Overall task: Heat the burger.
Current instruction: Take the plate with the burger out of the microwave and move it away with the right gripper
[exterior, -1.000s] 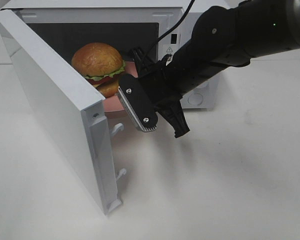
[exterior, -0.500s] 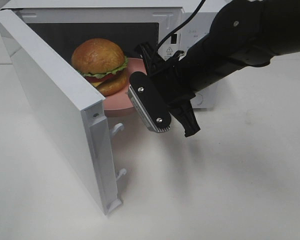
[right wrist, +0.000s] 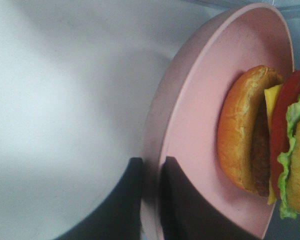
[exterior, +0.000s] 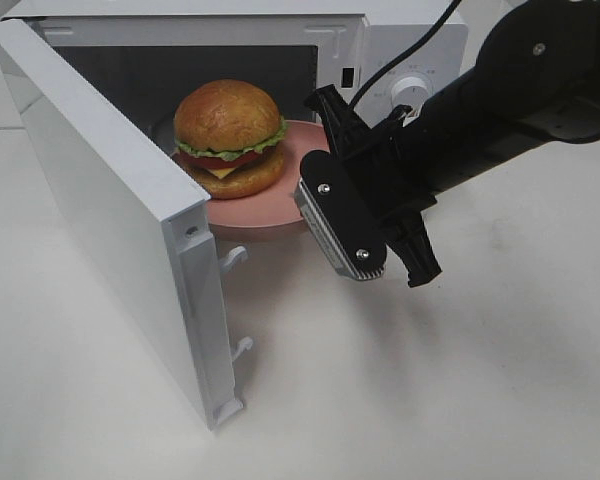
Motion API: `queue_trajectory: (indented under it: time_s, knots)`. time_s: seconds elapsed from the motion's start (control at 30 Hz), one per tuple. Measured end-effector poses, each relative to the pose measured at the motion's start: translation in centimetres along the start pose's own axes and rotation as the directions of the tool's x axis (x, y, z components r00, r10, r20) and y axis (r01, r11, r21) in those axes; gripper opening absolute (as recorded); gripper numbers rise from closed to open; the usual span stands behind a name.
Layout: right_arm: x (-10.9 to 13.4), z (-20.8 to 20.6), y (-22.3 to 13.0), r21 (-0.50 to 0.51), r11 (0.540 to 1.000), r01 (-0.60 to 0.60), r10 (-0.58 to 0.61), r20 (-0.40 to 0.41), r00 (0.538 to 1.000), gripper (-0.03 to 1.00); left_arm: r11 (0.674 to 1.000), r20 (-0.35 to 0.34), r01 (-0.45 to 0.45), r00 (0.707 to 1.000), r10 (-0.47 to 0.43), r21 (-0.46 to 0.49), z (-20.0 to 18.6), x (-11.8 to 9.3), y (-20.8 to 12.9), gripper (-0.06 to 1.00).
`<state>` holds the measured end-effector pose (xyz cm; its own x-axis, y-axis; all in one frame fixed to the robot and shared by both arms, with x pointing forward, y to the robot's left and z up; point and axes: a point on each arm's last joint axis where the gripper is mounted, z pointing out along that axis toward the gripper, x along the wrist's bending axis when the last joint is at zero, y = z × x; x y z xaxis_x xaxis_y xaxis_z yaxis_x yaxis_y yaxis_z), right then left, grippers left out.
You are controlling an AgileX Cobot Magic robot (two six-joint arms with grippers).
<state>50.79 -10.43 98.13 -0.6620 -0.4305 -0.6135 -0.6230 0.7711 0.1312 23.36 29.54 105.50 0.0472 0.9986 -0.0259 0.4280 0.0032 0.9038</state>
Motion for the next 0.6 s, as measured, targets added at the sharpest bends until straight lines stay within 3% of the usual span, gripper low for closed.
queue_trajectory:
  time_s: [0.6]
  knots:
    - [3.9, -4.2, 0.3, 0.040, 0.999, -0.015, 0.012, 0.080, 0.997, 0.07, 1.000, 0.000, 0.000, 1.000, 0.000, 0.000, 0.0, 0.0, 0.0, 0.99]
